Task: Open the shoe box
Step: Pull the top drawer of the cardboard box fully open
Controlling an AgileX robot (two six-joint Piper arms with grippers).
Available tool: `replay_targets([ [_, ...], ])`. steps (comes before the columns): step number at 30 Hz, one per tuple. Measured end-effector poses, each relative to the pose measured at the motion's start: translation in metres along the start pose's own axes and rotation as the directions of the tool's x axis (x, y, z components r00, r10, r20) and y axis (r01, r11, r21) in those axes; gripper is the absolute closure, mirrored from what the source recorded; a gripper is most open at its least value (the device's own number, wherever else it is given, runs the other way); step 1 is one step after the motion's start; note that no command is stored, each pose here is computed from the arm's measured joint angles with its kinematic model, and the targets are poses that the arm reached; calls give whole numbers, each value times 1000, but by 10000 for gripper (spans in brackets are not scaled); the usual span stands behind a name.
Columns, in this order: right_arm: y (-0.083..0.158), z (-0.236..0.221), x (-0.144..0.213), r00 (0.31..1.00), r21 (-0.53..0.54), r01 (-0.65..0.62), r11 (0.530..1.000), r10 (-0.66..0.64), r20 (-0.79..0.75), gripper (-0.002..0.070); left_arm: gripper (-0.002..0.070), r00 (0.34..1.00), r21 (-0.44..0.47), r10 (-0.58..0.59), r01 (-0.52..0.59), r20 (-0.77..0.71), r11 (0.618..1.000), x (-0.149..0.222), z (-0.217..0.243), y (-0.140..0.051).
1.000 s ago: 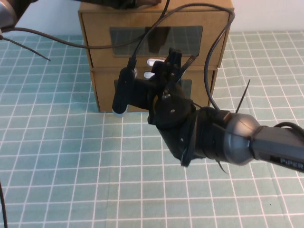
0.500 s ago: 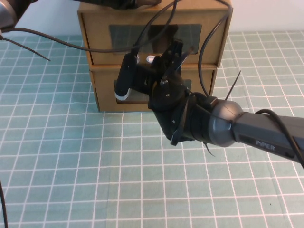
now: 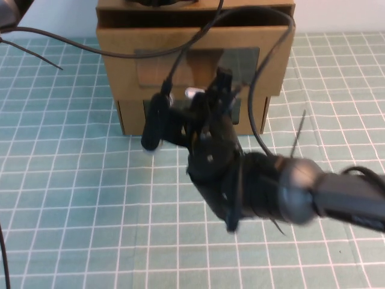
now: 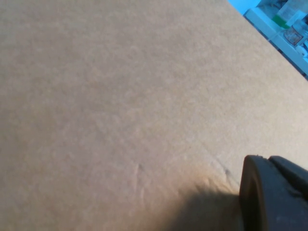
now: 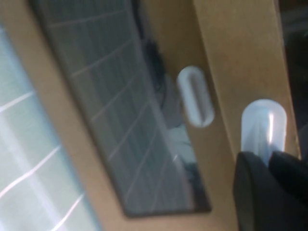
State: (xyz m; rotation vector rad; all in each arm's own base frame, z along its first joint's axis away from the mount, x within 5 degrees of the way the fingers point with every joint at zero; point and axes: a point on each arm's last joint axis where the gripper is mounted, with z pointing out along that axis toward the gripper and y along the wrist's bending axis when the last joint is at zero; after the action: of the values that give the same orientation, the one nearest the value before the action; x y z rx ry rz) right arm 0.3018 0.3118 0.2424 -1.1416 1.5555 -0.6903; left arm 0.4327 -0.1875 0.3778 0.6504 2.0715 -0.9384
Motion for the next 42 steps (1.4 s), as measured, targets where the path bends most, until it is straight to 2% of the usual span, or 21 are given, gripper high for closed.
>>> replay_targets([
  [12,23,-112,17,998,-110,-58,992,60,20,661,680,1000,-6,1,-1,-2,1000,0,0,0],
  [17,25,-126,14,997,-119,-75,990,78,22,658,680,1000,-7,-5,5,-2,1000,0,0,0],
  [20,24,-127,8,991,-162,-124,979,130,25,621,680,1000,-8,-5,5,-5,1000,0,0,0],
  [24,20,-127,-4,965,-255,-253,933,261,0,500,680,1000,-10,-3,3,-8,1000,0,0,0],
  [28,15,-126,-10,949,-302,-307,903,316,-22,440,680,1000,-10,0,-1,-9,1000,0,-1,-1],
  [31,8,-132,-13,943,-354,-319,879,333,-21,428,680,1000,-19,28,-28,-10,999,-1,-5,-3],
  [35,-10,-151,-16,910,-454,-374,809,413,-13,426,680,997,-43,64,-66,-30,997,-4,-20,-5],
  [39,-39,-178,-16,862,-566,-404,718,506,26,430,680,993,-77,105,-109,-47,991,-9,-44,-11],
  [42,-70,-203,-14,811,-627,-416,659,581,73,455,680,989,-91,145,-148,-35,985,-15,-65,-27],
])
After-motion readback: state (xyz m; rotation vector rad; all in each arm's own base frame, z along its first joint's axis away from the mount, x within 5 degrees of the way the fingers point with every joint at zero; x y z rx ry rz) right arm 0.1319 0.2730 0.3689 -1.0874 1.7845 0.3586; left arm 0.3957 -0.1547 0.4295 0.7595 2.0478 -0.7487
